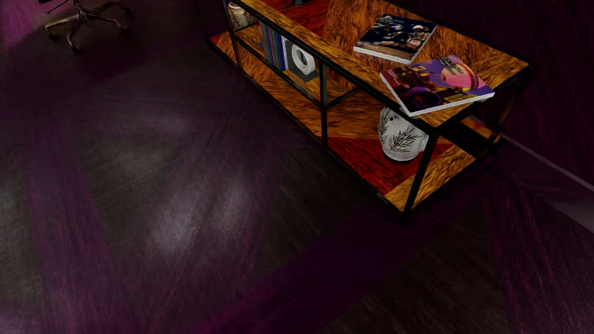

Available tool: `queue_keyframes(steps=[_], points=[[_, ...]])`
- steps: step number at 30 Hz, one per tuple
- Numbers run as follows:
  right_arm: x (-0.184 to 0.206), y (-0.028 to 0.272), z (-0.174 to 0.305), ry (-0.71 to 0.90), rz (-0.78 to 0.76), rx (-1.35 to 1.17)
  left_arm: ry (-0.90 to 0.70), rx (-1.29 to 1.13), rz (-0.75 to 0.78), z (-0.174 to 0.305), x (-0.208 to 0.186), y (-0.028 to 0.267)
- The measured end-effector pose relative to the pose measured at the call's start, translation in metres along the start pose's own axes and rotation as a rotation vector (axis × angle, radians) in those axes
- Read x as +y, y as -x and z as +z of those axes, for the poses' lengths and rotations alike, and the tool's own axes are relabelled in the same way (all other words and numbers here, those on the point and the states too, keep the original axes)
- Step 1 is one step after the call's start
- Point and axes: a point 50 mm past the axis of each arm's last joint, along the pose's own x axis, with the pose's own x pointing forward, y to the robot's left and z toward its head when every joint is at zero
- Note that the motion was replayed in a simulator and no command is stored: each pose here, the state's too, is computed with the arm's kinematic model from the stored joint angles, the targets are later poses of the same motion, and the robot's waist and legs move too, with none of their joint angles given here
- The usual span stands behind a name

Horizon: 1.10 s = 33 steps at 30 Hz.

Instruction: Move towards the dark pink officechair

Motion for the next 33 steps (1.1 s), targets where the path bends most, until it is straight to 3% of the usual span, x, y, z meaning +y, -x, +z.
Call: queue_keyframes(steps=[6,8,10,13,16,20,23,25,27,30,33], points=[[-0.017,-0.009,0.064,0.063,-0.027,-0.198,-0.069,0.291,-0.113,-0.086,-0.033,0.031],[-0.02,-0.008,0.052,0.031,-0.044,-0.162,-0.119,0.337,-0.145,-0.095,-0.037,0.034],[-0.011,-0.008,0.032,0.038,-0.017,-0.092,-0.071,0.32,-0.135,-0.093,-0.041,0.035],[0.01,-0.002,0.004,0.052,0.042,-0.007,-0.116,0.163,-0.091,-0.048,-0.019,0.014],[0.032,0.012,-0.035,0.099,0.121,0.106,-0.03,-0.074,0.089,0.02,0.038,0.001],[0.052,0.033,-0.076,0.106,0.184,0.228,0.015,-0.4,0.325,0.111,0.118,0.019],[0.056,0.041,-0.091,0.116,0.201,0.284,0.052,-0.483,0.394,0.129,0.137,0.031],[0.052,0.034,-0.09,0.145,0.198,0.311,0.102,-0.385,0.341,0.103,0.116,0.018],[0.055,0.022,-0.062,0.095,0.183,0.209,0.038,-0.27,0.245,0.079,0.089,0.004],[0.046,0.002,0.015,0.035,0.134,-0.065,0.062,-0.069,0.14,0.015,0.045,0.004],[0.017,0.001,0.094,-0.01,0.044,-0.352,-0.039,0.188,-0.051,-0.054,-0.014,0.015]])
